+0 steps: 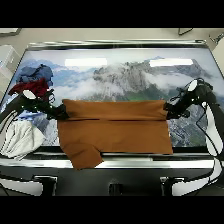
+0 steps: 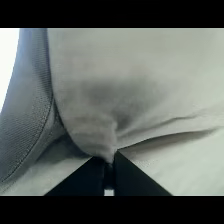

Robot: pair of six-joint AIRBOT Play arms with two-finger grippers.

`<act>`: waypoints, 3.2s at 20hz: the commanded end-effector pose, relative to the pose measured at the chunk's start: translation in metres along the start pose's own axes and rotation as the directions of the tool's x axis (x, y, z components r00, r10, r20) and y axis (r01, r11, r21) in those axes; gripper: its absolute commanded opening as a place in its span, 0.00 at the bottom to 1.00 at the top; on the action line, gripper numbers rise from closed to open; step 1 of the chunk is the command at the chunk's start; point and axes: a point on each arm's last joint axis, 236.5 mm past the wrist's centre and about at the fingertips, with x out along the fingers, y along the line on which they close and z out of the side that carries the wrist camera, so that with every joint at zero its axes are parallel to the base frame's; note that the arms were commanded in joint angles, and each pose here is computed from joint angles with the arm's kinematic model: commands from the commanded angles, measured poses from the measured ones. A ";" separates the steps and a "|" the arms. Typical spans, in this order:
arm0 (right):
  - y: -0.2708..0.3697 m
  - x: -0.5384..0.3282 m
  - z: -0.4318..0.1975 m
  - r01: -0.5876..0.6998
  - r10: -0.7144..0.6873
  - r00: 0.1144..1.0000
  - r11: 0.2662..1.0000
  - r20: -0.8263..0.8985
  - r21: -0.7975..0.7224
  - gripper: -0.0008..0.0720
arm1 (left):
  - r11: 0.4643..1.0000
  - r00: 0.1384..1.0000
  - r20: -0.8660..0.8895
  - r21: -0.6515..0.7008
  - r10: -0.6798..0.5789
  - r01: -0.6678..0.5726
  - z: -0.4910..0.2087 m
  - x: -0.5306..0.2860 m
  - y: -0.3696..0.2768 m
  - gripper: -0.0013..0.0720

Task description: Fold the clothes and pants, and hang the long-sleeved shirts on hangers.

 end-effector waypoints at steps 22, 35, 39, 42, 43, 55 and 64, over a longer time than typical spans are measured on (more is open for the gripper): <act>-0.065 -0.027 -0.122 -0.085 0.111 0.983 0.982 -0.149 0.169 0.81 | 0.968 0.952 -0.209 -0.165 -0.222 0.189 -0.214 0.024 0.014 0.67; -0.058 0.029 -0.151 -0.111 0.159 0.963 0.970 -0.217 0.216 0.84 | 0.985 0.965 -0.214 -0.116 -0.154 0.132 -0.213 0.042 0.005 0.05; -0.051 0.053 -0.158 -0.149 0.195 0.959 0.965 -0.208 0.216 0.83 | 0.984 0.963 -0.219 -0.116 -0.157 0.134 -0.215 0.041 0.004 0.05; -0.043 0.062 -0.163 -0.182 0.232 0.951 0.955 -0.205 0.234 0.76 | 0.984 0.963 -0.219 -0.116 -0.157 0.134 -0.214 0.041 0.004 0.05; -0.040 0.065 -0.160 -0.194 0.242 0.952 0.951 -0.189 0.241 0.71 | 0.984 0.963 -0.219 -0.116 -0.156 0.133 -0.214 0.041 0.004 0.05; -0.013 -0.021 -0.080 -0.281 0.276 0.959 0.955 0.055 0.097 0.08 | 0.990 0.994 0.010 0.094 -0.105 0.103 -0.105 -0.035 -0.028 0.04; 0.035 -0.026 0.047 -0.292 0.272 0.940 0.953 0.204 0.075 0.08 | 0.981 0.990 0.081 0.167 -0.114 0.100 0.037 -0.042 -0.057 0.04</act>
